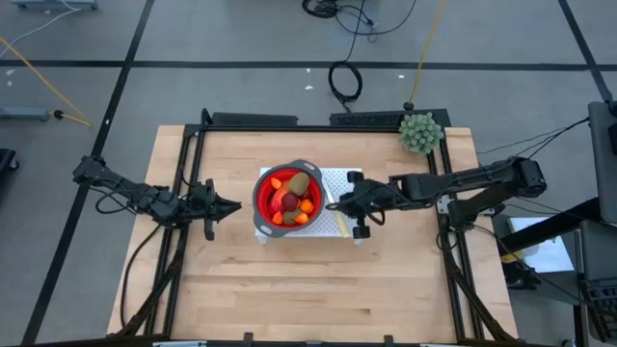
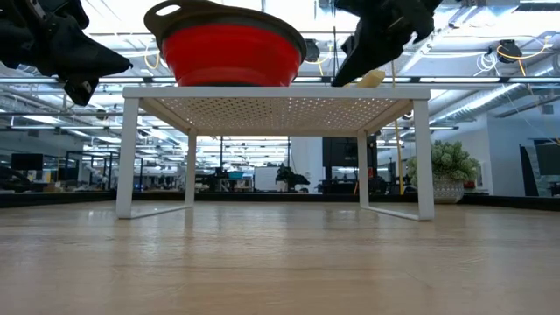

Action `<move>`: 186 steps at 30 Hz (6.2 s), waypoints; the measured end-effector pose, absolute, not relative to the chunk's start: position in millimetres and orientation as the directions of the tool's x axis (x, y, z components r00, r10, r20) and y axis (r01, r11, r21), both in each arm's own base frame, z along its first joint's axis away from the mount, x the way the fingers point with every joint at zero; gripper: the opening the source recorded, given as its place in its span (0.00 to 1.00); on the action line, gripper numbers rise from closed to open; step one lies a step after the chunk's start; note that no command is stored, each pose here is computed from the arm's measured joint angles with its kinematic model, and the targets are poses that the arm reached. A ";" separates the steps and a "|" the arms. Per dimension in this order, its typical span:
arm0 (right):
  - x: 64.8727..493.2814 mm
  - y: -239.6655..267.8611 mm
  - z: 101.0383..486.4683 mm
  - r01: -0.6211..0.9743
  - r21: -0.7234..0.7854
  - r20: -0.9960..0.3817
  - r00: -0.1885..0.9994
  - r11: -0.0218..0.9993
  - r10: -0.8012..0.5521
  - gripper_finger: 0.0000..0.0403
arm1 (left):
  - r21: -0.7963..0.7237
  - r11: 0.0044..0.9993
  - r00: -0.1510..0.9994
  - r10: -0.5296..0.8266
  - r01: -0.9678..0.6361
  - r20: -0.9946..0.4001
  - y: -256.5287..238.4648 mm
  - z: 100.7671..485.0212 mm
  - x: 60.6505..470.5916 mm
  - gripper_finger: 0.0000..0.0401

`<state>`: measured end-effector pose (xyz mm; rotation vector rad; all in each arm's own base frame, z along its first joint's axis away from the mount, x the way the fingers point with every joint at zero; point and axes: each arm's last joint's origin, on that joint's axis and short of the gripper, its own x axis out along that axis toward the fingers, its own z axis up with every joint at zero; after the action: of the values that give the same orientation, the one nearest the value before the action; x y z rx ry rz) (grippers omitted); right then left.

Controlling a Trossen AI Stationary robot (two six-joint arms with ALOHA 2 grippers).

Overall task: Pick & Place Fruit
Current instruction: Put the knife on the shelf, then return to Home Position

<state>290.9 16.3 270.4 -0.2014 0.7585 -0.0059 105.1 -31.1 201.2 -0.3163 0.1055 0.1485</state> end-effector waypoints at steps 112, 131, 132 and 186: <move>271.2 91.5 263.7 -0.047 -0.042 -0.729 0.684 0.998 0.002 0.00 | -0.281 0.940 0.979 0.163 -0.192 -0.123 -30.1 201.4 104.9 0.05; 289.1 88.9 256.0 -0.068 -0.079 -0.693 0.721 0.995 -0.006 0.00 | -0.279 0.942 0.980 0.162 -0.189 -0.119 -30.2 201.9 105.0 0.05; 289.6 88.8 256.3 -0.069 -0.081 -0.689 0.725 0.994 -0.005 0.00 | -0.278 0.942 0.980 0.162 -0.189 -0.120 -30.2 201.9 105.0 0.05; 225.3 89.4 323.0 -0.164 -0.112 -0.536 0.840 0.980 0.080 0.00 | -0.141 0.978 0.986 0.138 -0.151 -0.096 -31.0 204.5 105.2 0.05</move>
<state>225.3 89.4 323.0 -0.1559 0.5587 0.1295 105.2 -31.0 204.5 -0.1489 0.0864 0.1460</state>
